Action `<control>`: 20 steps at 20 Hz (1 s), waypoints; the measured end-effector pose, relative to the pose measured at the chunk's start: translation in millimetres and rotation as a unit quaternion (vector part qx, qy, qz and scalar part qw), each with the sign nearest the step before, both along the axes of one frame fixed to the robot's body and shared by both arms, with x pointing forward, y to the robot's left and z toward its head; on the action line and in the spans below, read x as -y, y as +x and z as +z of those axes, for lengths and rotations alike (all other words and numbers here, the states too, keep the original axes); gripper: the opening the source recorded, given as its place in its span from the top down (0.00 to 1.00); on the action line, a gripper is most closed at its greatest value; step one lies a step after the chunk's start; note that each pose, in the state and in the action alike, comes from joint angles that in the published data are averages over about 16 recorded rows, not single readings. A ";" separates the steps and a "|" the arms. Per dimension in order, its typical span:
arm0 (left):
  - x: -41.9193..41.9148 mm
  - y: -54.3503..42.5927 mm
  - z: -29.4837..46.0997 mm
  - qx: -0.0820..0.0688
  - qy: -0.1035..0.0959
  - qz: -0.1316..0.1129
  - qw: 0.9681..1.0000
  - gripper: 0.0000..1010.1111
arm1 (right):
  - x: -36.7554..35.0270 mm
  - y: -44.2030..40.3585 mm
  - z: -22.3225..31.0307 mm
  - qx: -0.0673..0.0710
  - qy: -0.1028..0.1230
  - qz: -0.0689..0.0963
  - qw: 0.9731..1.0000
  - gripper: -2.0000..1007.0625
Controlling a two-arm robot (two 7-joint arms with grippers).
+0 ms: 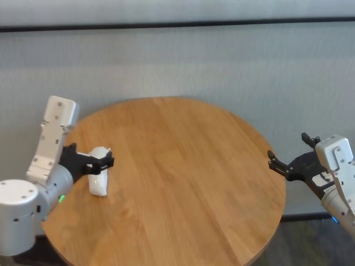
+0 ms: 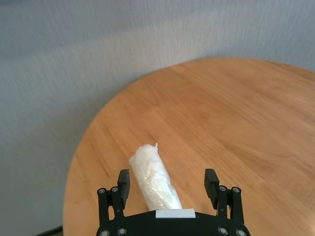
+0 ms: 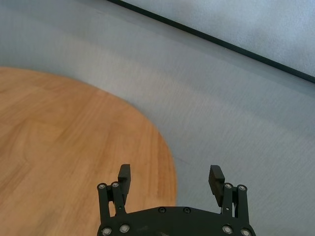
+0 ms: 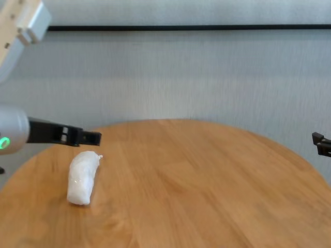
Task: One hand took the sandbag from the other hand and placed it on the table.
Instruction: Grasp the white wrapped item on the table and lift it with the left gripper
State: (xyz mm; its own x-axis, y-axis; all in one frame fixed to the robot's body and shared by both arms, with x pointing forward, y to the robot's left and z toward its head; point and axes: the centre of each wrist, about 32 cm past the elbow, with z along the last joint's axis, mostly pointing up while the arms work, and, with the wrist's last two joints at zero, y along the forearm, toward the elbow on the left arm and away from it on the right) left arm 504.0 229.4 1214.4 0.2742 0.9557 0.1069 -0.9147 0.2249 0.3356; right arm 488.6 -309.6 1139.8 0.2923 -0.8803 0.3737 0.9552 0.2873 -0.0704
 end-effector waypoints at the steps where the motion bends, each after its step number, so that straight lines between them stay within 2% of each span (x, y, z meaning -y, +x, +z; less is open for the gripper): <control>1: 2.8 1.1 -1.0 -0.005 0.000 0.002 1.000 0.01 | 0.0 0.0 0.0 0.000 0.000 0.000 1.000 0.01; 5: 12.9 6.0 -6.4 -0.021 0.001 0.013 1.000 0.01 | 0.0 0.0 0.0 0.000 0.000 0.000 1.000 0.01; 10: 21.0 11.8 -14.5 -0.033 0.006 0.029 0.999 0.01 | 0.0 0.0 0.0 0.000 0.000 0.000 1.000 0.01; 20: 23.6 19.7 -30.3 -0.046 0.025 0.054 0.997 0.01 | 0.0 0.0 0.0 0.000 0.000 0.000 1.000 0.01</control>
State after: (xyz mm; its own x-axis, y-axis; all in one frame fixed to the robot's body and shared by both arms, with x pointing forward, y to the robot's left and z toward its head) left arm 523.7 205.7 1184.1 0.1815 0.9742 0.1344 -0.8976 0.1082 0.4274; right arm 488.7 -309.6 1139.8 0.2923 -0.8803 0.3737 0.9553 0.2873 -0.0703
